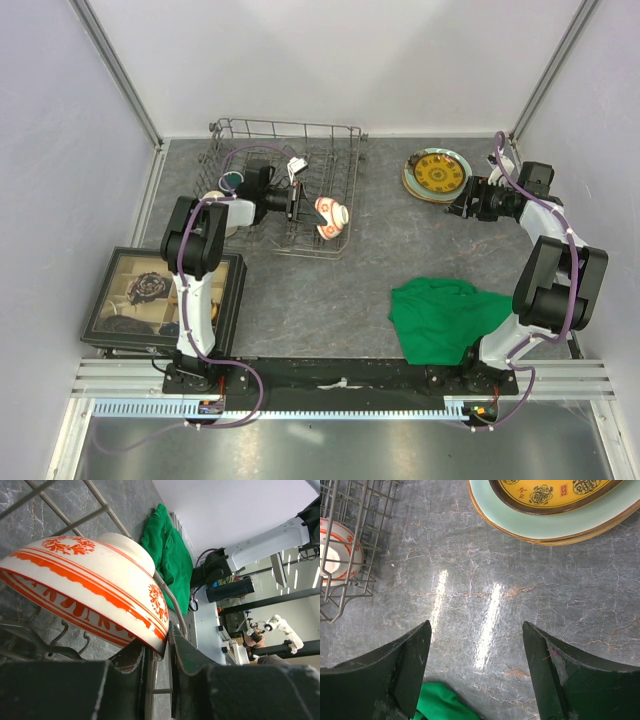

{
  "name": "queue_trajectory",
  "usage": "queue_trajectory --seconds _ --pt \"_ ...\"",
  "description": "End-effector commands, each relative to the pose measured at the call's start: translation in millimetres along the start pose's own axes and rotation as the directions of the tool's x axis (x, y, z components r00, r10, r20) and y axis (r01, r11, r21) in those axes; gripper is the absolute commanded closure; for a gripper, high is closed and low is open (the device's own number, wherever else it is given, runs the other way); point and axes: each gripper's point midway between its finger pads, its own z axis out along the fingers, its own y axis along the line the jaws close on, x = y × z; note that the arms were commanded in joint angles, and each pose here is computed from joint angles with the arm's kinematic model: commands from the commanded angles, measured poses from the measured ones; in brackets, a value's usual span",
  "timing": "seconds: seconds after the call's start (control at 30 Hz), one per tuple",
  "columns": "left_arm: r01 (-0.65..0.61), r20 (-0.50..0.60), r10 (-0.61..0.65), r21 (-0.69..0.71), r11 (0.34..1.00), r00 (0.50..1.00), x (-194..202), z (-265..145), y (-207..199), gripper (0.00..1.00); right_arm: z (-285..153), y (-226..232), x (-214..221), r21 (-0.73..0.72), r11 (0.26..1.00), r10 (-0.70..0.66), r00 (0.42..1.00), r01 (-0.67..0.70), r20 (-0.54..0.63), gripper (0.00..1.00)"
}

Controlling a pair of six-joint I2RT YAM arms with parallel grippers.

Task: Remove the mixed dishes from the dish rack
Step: Pick up the bowl from the dish rack.

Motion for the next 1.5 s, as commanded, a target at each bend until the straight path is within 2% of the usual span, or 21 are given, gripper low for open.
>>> queue_trajectory --seconds 0.0,0.53,1.47 --pt "-0.051 0.012 0.050 0.030 0.998 0.999 -9 -10 -9 0.98 -2 4 -9 -0.030 0.999 -0.032 0.999 0.033 0.024 0.19" --pt "-0.063 0.032 0.063 0.016 0.998 0.998 -16 -16 -11 0.98 -1 3 -8 -0.034 0.999 -0.030 0.999 0.031 0.021 0.19" --pt "-0.205 0.052 0.204 0.025 0.978 0.978 -52 -21 -79 0.99 1 3 -6 -0.040 0.999 -0.025 1.000 0.026 0.013 0.19"
